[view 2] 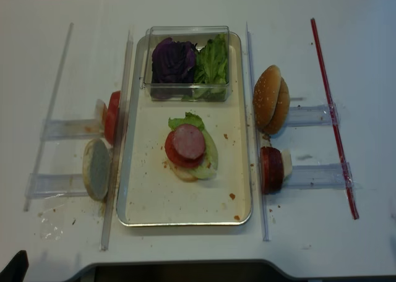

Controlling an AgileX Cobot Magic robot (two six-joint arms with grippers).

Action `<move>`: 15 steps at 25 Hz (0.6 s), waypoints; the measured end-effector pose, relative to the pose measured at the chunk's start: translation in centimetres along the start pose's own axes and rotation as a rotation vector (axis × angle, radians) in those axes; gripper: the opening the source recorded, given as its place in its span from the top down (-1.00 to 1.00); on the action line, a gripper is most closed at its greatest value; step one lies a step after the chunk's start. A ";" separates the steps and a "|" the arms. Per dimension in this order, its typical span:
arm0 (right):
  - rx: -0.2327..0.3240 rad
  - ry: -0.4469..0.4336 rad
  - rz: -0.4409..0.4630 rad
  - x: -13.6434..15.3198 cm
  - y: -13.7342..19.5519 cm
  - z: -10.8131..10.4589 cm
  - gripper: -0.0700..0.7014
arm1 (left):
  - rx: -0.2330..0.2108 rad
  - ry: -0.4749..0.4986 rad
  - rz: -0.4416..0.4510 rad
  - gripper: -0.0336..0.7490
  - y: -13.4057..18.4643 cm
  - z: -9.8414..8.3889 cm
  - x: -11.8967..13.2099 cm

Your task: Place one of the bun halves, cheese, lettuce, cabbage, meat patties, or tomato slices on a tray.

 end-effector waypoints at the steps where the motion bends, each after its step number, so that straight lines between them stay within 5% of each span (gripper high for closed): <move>1: 0.000 0.000 0.000 0.0 0.0 0.0 -0.28 | 0.000 0.000 0.000 -0.17 0.0 0.0 0.0; 15: 0.000 0.000 0.000 0.0 0.0 0.0 -0.28 | 0.000 0.000 0.000 -0.17 0.0 0.0 0.0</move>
Point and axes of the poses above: a point on each arm's last joint axis where the gripper is mounted, x pointing out along that axis toward the gripper, z along the wrist's bending axis when the last joint is at zero, y = z × x, the point moved 3 cm from there along x, pointing out along that axis toward the gripper, and after that the axes turned 15 degrees about x, right-handed, at the moved point
